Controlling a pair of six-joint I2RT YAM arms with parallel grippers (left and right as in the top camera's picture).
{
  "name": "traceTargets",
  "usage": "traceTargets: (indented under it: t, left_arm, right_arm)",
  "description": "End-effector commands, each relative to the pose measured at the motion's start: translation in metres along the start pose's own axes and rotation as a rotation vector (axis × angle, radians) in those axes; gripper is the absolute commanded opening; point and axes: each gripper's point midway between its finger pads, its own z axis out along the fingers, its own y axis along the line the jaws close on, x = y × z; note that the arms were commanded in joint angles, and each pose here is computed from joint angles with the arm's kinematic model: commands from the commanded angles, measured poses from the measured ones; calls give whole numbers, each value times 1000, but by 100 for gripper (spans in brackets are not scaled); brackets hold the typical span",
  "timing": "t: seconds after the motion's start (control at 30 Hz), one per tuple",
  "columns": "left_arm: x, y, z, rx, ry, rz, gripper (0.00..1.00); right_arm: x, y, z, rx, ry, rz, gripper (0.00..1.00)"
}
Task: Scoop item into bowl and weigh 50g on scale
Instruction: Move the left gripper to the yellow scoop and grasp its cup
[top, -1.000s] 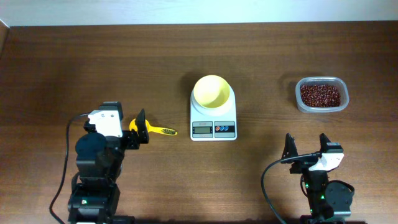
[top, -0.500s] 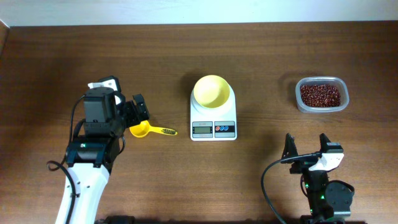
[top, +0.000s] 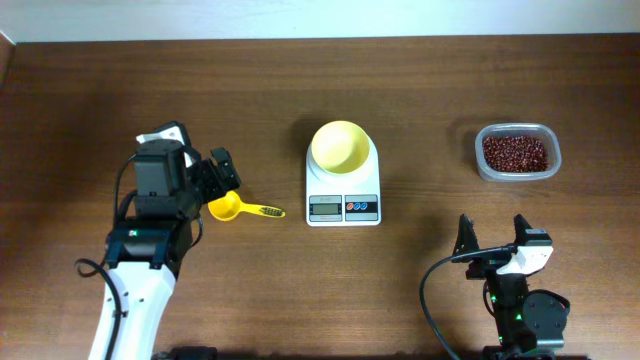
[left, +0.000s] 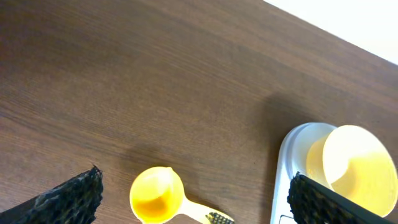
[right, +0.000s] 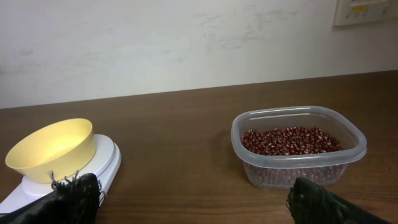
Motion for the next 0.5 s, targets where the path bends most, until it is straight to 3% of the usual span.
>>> traceTargets:
  t: [0.0,0.27,0.37,0.47]
  left_arm:
    - [-21,-7,-14,1,-26,-20,99]
    - [10,7,-18,-98,157,-197,97]
    - [33,19,0,-175,263,-188,99]
    - [67,31,39,-278,406,-272,99]
  right_arm:
    - [3,-1,0,5,3,0,99]
    - [3,-1,0,5,3,0,99]
    - [3,-1,0,5,3,0,99]
    - [3,-1,0,5,3,0,99]
